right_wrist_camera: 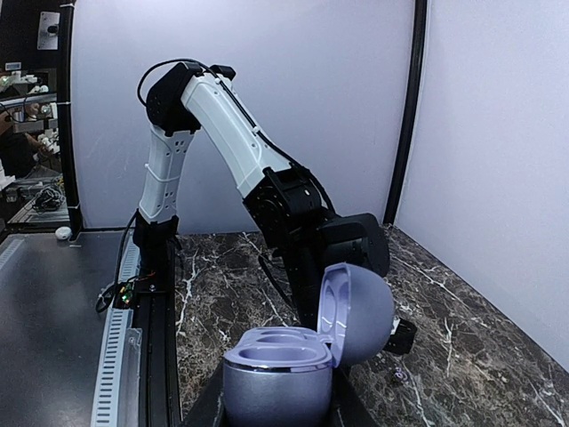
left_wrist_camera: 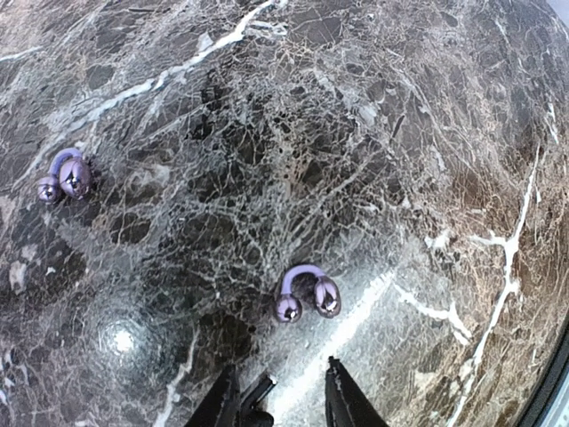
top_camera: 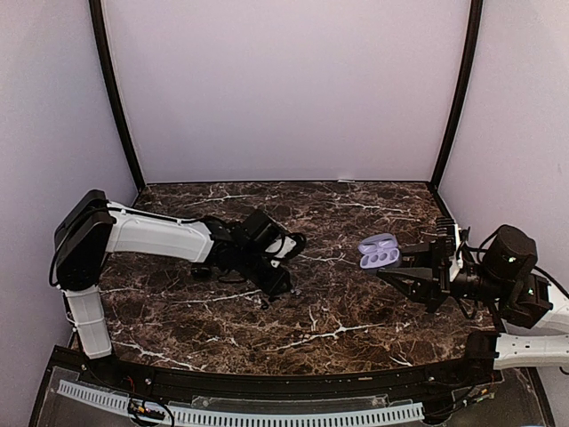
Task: Insert the wireless bluetooth earbuds into the charging case
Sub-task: Adjust the right earbud at the center of the board, then pick up the right earbud from the center of the board.
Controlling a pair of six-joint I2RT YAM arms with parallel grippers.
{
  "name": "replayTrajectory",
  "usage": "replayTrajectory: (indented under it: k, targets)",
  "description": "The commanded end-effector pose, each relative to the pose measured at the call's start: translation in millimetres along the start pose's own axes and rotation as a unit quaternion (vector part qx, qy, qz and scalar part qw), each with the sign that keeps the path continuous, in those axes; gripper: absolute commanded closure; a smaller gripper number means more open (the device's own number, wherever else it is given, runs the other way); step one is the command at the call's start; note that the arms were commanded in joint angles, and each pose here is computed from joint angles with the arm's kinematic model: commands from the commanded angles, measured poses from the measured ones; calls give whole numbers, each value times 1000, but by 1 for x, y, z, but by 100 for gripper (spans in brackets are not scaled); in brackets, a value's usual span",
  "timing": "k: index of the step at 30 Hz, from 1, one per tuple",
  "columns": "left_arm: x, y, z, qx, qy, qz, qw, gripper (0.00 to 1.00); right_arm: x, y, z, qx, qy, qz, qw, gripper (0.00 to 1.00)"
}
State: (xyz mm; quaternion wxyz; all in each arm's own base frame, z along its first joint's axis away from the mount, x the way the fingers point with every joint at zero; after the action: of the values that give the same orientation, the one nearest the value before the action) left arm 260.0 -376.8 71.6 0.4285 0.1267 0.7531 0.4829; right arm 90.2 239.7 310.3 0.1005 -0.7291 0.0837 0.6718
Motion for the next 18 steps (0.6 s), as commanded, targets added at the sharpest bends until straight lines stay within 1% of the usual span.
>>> replayTrajectory:
  k: [1, 4, 5, 6, 7, 8, 9, 10, 11, 12, 15, 18]
  targets:
    - [11, 23, -5, 5, -14, 9, 1000, 67, -9, 2, 0, 2, 3, -20, 1000, 100]
    - [-2, 29, -6, 18, -22, -10, 1000, 59, -8, 1, 0, 2, 3, -19, 1000, 100]
    - [-11, 32, -4, 19, -24, -18, 999, 59, -8, 1, 0, 2, 3, -19, 1000, 100]
    - [-13, 27, -1, 15, -25, -13, 999, 59, -8, 1, 0, 2, 3, -19, 1000, 100]
    - [-23, 30, -1, 12, -35, -18, 999, 59, -9, 1, 0, 2, 2, -19, 1000, 100]
    - [-23, 22, 0, 12, -42, -7, 999, 60, -9, 1, 0, 2, 3, -19, 1000, 100]
    - [-30, 24, -1, 12, -57, -4, 998, 60, -9, 2, 0, 4, 3, -20, 1000, 100]
    - [-27, 16, 0, 14, -69, 10, 997, 61, -10, 3, 0, 4, 3, -21, 1000, 100]
    - [-33, 18, -2, 17, -93, 15, 995, 61, -10, 3, -1, 5, 3, -21, 1000, 100]
    - [-30, 11, 0, 17, -105, 26, 994, 62, -10, 3, 0, 5, 2, -23, 1000, 100]
    - [-31, 8, 0, 22, -168, 37, 985, 64, -11, 4, 0, 6, 2, -26, 1000, 100]
    - [-31, 5, -3, 41, -201, 48, 978, 64, -11, 4, 0, 5, 1, -26, 1000, 100]
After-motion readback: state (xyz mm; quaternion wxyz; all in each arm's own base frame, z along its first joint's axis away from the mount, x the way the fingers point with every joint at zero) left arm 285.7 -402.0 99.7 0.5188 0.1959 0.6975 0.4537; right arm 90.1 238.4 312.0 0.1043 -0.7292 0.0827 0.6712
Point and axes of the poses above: each gripper's point midway between its finger pads, its own y axis back along the fingers, its own z axis along the line the jaws close on, x = y × z, the point moved 2 cm from there along y, back along the fingers, and after that the axes turned 2 degrees about -y, right-handed, at the moved point
